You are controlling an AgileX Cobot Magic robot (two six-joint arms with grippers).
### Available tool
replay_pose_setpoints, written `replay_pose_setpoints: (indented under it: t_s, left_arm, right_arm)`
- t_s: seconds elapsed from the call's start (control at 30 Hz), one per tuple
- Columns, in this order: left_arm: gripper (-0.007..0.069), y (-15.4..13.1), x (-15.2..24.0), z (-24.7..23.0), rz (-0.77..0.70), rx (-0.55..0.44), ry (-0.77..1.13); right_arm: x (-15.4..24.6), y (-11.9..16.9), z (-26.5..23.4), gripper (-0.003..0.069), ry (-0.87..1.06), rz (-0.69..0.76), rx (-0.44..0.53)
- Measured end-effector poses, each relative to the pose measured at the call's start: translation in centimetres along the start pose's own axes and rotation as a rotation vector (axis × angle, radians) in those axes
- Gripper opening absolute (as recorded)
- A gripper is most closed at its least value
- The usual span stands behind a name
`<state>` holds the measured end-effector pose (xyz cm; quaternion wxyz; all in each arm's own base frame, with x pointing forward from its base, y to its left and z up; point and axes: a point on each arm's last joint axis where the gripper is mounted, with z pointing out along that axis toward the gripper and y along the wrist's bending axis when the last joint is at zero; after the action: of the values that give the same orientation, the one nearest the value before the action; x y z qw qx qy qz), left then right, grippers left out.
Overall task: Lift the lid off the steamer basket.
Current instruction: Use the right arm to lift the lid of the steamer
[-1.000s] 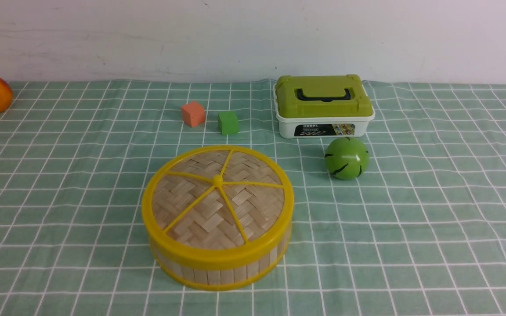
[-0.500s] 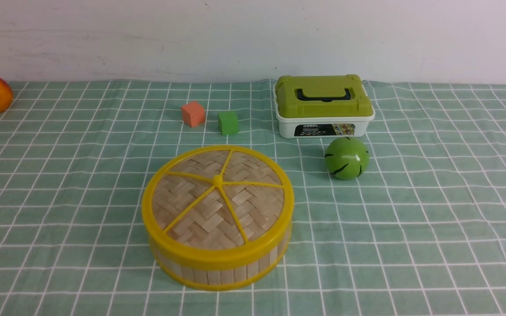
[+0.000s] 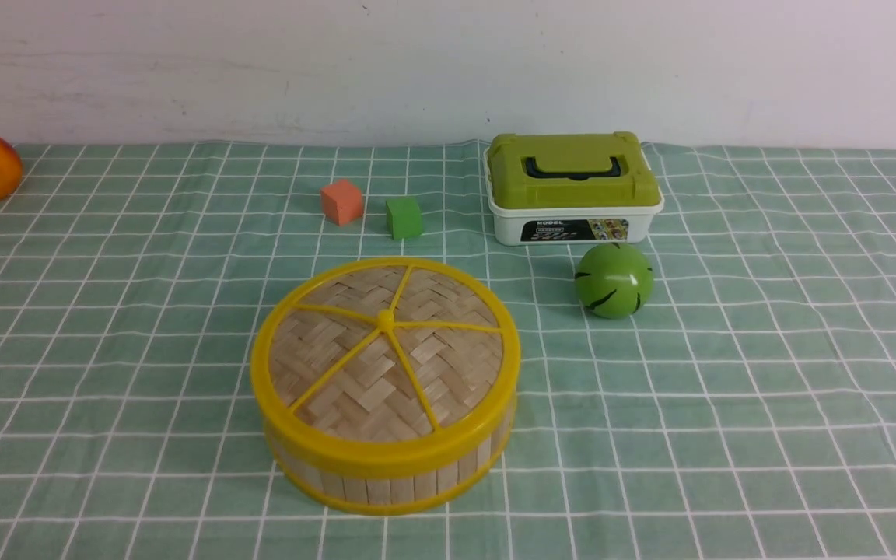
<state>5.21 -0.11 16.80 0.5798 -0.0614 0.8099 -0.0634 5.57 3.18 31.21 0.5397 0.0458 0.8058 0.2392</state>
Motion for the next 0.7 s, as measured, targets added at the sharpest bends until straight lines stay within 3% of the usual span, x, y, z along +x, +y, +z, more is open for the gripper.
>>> replay_pose_setpoints:
  t_s: [0.03, 0.17, 0.4, 0.57, 0.7]
  left_arm:
    - [0.0239, 0.0, 0.0, 0.0, 0.000, 0.000, 0.000]
    - [0.0239, 0.0, 0.0, 0.0, 0.000, 0.000, 0.000]
    - [0.0239, 0.0, 0.0, 0.0, 0.000, 0.000, 0.000]
    - [0.0239, 0.0, 0.0, 0.0, 0.000, 0.000, 0.000]
    - [0.0239, 0.0, 0.0, 0.0, 0.000, 0.000, 0.000]
  right_arm:
    - [-2.5, 1.0, -0.1, 0.0002, 0.082, -0.078, 0.019]
    - [-6.4, 1.7, 1.5, -0.0017, 0.279, -0.196, 0.044]
    - [-13.3, 2.6, 8.1, -0.0003, 0.543, -0.371, -0.098]
    - [-14.5, 5.0, 13.5, 0.0000, 0.652, -0.500, -0.165]
    - [-13.4, 7.8, 18.6, 0.0000, 0.758, -0.633, -0.134]
